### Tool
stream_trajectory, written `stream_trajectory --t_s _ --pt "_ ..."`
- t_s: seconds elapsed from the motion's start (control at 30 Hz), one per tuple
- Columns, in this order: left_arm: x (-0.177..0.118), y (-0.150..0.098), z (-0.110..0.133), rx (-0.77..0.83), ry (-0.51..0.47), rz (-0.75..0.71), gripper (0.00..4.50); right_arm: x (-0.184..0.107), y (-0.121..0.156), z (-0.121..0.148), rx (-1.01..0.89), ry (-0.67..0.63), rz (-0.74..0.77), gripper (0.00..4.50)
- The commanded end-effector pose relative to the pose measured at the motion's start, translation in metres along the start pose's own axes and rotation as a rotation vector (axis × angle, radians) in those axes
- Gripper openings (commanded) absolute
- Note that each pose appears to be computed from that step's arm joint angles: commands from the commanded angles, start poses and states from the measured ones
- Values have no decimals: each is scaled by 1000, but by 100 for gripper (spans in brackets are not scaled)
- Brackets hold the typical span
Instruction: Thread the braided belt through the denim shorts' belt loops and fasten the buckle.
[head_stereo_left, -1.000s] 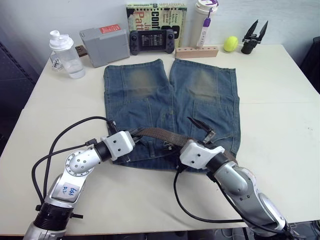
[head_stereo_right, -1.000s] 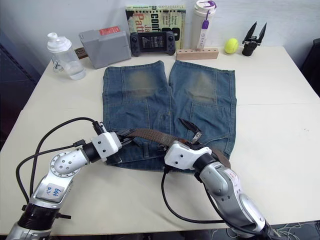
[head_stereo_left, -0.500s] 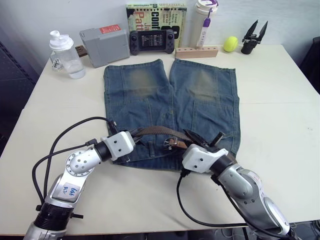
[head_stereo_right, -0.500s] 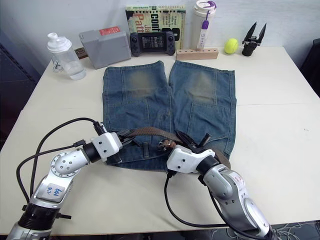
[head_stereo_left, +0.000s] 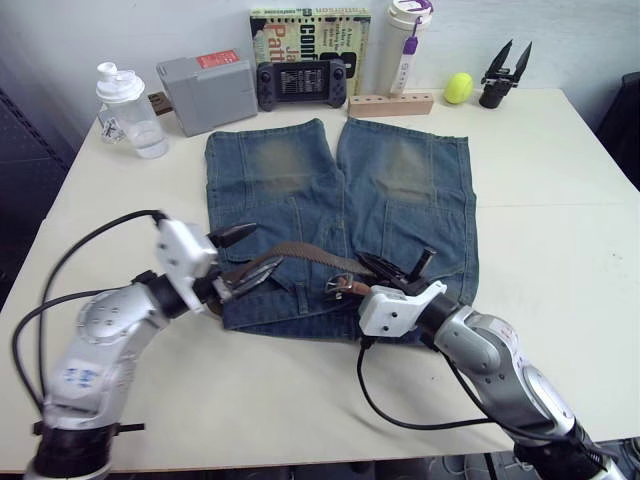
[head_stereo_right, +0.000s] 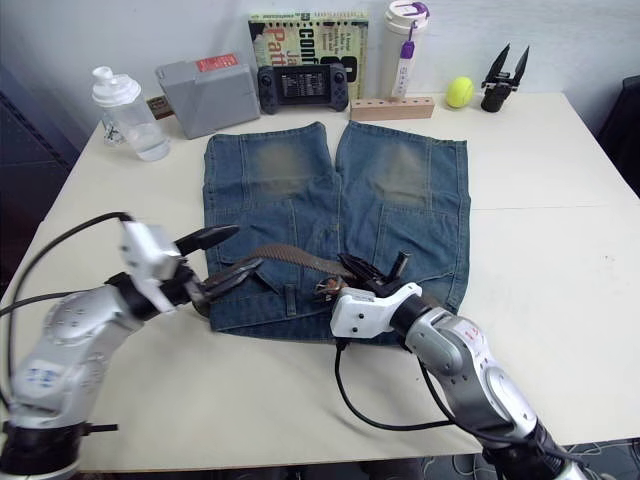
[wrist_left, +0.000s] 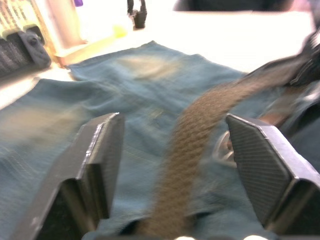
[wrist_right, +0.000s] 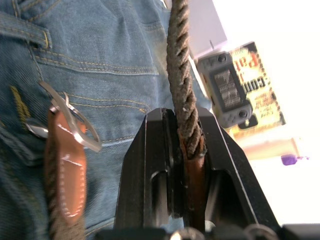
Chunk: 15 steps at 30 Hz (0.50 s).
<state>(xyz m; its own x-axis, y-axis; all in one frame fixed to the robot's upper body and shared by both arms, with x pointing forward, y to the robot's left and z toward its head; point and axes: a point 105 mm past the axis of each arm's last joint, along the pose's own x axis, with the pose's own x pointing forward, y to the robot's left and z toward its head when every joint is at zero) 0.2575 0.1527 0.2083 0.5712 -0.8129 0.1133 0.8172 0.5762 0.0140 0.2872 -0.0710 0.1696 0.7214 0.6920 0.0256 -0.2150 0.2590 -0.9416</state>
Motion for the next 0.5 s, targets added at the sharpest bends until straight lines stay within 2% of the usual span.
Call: stream_trajectory --t_s 0.03,0.13,0.23,0.37,0.5 --pt "-15 -43 17 -322 -65 -228 358 6 -10 1 -73 -65 -29 0" --pt "-17 -52 9 -465 -93 -228 358 14 -15 2 -107 -102 -41 0" --pt "-4 -47 2 -705 -201 -153 358 18 -18 6 -130 -140 -48 0" --pt "17 -19 -13 -976 -293 52 358 18 -13 18 -152 -211 -38 0" --pt "35 -21 -19 -1123 -284 92 358 19 -11 24 -166 -238 -41 0"
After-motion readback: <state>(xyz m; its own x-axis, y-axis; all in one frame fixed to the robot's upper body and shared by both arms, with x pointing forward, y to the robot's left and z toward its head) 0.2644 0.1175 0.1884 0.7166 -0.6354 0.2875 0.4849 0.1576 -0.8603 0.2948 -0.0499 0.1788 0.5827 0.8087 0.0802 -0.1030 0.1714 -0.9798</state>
